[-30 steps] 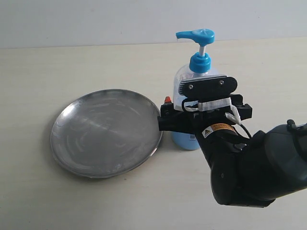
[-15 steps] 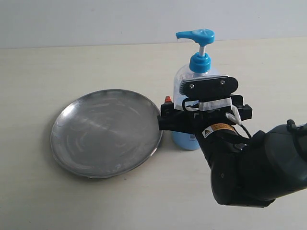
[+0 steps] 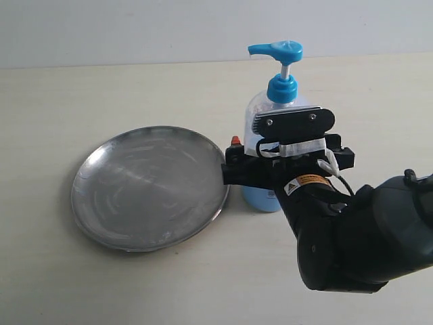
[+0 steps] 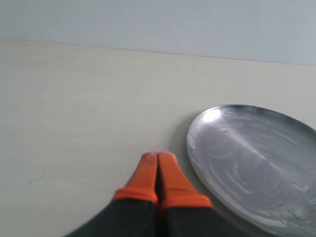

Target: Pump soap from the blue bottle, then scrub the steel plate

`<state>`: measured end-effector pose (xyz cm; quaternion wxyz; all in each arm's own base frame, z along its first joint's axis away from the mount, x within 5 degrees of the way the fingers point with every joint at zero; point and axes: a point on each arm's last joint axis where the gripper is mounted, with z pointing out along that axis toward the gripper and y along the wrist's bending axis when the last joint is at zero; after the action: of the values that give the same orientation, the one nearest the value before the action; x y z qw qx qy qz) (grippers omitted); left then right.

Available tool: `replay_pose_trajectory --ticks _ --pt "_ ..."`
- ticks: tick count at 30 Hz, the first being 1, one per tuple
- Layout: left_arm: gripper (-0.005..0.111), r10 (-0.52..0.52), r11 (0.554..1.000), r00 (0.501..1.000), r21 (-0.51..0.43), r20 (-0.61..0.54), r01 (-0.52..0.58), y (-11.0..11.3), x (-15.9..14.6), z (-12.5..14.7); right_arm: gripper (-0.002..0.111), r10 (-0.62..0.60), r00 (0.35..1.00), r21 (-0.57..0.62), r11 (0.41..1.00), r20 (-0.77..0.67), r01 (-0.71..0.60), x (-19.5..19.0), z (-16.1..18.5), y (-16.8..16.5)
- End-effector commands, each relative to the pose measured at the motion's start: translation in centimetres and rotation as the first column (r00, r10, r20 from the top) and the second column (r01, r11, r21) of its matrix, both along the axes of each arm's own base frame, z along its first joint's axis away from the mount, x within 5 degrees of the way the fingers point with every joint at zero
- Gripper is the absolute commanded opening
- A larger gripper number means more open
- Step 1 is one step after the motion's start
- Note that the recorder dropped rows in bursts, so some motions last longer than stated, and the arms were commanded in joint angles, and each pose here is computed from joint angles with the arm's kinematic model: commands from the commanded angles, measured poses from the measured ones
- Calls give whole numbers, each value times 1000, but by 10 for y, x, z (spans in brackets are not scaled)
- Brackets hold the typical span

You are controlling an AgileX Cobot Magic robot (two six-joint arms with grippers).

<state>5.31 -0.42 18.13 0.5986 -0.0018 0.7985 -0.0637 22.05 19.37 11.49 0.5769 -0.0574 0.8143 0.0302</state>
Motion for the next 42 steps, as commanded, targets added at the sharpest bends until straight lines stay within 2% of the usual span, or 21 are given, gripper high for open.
replay_pose_trajectory --ticks 1,22,27,30,37,42 --pt "0 2 1000 1000 -1 11 -2 0 0 0 105 21 1000 -6 1000 22 -21 2 2 2" --pt "0 2 1000 1000 -1 11 -2 0 0 0 105 16 1000 -5 1000 20 -16 2 2 2" --pt "0 -2 999 1000 43 17 1 1 0 0 103 16 1000 -7 1000 20 -16 2 2 2" --pt "0 -2 999 1000 43 17 1 1 0 0 96 16 1000 -6 1000 20 -16 2 2 2" --pt "0 -2 999 1000 43 17 1 1 0 0 64 16 1000 -6 1000 20 -16 2 2 2" --pt "0 -2 999 1000 43 17 1 1 0 0 56 16 1000 -6 1000 20 -16 2 2 2"
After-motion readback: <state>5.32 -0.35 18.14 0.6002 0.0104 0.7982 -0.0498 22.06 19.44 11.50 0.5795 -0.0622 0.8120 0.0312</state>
